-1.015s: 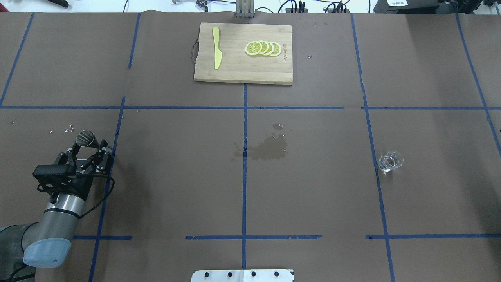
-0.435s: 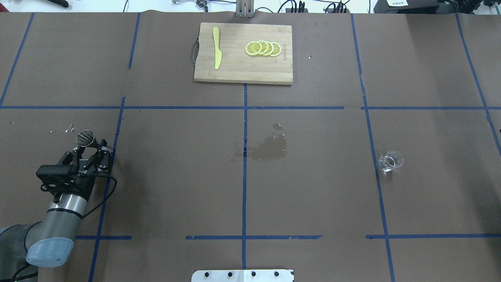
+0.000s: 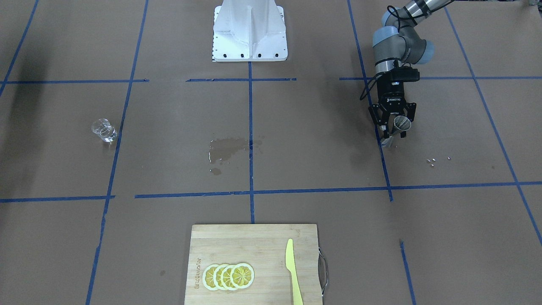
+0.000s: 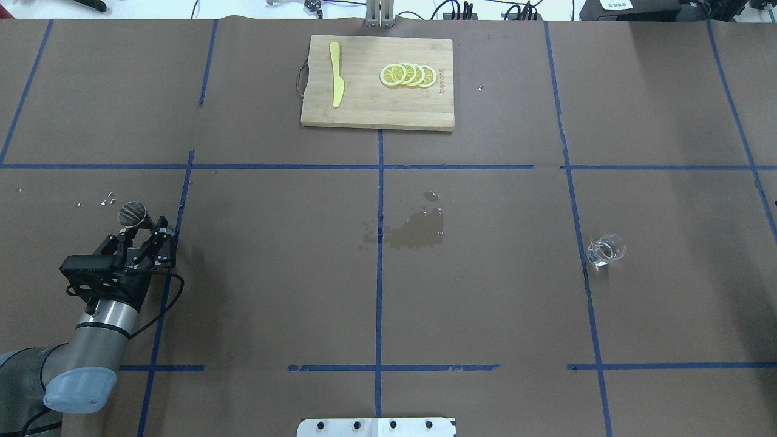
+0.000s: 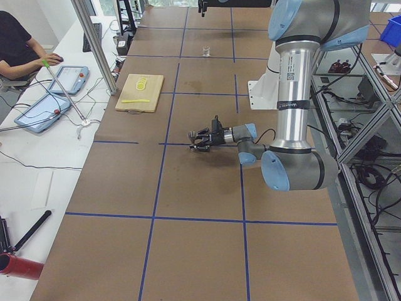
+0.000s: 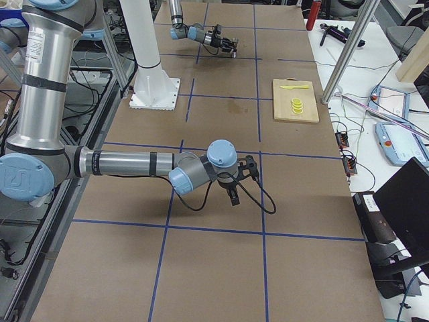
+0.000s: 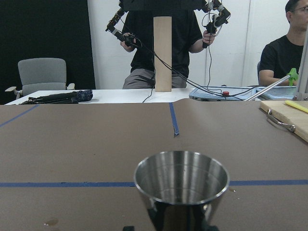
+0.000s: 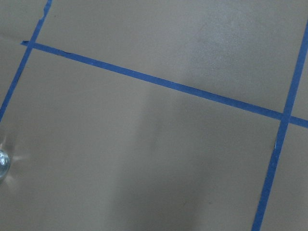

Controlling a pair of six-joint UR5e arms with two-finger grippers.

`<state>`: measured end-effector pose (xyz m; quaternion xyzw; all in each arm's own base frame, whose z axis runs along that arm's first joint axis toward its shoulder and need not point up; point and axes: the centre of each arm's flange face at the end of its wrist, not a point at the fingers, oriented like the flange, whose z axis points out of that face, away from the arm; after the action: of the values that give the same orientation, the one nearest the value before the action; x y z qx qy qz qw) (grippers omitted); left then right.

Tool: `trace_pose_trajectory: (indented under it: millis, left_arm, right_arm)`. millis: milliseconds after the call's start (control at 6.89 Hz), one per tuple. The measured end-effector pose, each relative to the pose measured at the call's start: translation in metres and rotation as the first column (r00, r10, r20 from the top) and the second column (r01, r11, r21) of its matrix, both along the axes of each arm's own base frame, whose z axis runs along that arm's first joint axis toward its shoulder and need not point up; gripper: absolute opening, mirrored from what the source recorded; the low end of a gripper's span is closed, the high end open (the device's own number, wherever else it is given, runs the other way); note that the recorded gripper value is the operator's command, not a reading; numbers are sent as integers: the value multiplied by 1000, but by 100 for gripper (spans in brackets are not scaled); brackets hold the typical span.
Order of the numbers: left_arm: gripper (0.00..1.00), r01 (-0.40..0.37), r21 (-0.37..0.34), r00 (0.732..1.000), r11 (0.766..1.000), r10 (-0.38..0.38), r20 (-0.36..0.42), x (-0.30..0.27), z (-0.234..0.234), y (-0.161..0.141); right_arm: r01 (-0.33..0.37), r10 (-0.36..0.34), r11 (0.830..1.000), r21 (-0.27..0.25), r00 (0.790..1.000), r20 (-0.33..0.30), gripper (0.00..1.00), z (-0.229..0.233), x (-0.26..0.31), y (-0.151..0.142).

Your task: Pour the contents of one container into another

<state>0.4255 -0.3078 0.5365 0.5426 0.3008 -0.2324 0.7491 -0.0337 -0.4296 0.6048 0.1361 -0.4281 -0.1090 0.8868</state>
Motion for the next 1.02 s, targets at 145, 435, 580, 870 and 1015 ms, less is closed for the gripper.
trace_pose_trajectory:
  millis: [145, 435, 580, 870, 1015]
  left_arm:
    - [48, -1, 0, 1000, 1000, 1, -1, 1, 0, 0]
    - [42, -3, 0, 1000, 1000, 3, -4, 2, -1, 1]
    - [36, -3, 1, 1000, 1000, 3, -8, 4, -3, 1]
    - [9, -5, 2, 1000, 1000, 5, -11, 6, -5, 1]
    - [0, -4, 2, 1000, 1000, 4, -12, 6, -5, 1]
  right_arm:
    - [0, 0, 1000, -1, 1000, 0, 100, 0, 0, 0]
    - [-1, 1, 1000, -1, 1000, 0, 100, 0, 0, 0]
    - [-1, 1, 1000, -1, 1000, 0, 100, 0, 0, 0]
    - [-1, 1, 1000, -1, 1000, 0, 100, 0, 0, 0]
    - [-1, 1, 1000, -1, 1000, 0, 100, 0, 0, 0]
